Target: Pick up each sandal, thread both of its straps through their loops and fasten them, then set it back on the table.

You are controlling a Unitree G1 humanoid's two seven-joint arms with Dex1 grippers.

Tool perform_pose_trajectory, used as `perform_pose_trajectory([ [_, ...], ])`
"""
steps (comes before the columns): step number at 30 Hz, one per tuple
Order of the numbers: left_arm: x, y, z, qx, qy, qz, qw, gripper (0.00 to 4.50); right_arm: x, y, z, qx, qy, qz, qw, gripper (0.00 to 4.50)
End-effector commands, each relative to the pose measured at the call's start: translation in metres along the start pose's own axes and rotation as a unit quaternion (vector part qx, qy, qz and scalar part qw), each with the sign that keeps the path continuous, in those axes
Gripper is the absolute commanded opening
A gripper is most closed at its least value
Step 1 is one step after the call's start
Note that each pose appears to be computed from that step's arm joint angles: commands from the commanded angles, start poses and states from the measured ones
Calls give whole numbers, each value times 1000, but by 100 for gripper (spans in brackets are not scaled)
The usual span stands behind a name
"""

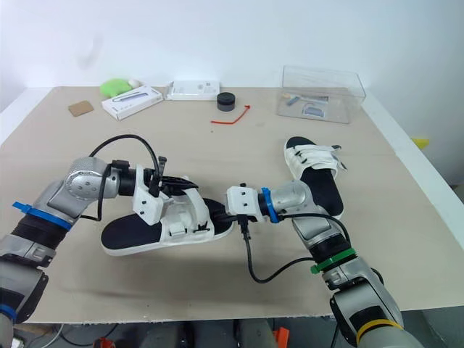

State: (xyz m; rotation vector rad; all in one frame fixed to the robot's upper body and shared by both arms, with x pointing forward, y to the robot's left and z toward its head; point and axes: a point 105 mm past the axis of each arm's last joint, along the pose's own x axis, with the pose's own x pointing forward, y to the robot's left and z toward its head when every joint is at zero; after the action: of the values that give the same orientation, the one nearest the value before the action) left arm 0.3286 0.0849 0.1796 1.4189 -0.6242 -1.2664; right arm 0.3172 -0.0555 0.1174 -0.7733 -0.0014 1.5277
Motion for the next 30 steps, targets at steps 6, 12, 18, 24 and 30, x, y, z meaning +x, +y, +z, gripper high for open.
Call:
perform_pose_trajectory([
  [6,10,48,-2,-22,-20,71,997,1,-1,12,-13,17,29,16,999,0],
  [12,10,46,-6,26,-15,42,999,1,-5,14,-15,21,34,10,999,0],
  [18,12,54,-1,25,-38,67,997,1,-6,16,-16,22,37,9,999,0],
  [24,11,31,14,-10,-78,40,996,31,-5,17,-15,22,37,10,999,0],
  [30,1,23,27,-87,-99,24,991,278,-5,17,-17,22,38,13,999,0],
])
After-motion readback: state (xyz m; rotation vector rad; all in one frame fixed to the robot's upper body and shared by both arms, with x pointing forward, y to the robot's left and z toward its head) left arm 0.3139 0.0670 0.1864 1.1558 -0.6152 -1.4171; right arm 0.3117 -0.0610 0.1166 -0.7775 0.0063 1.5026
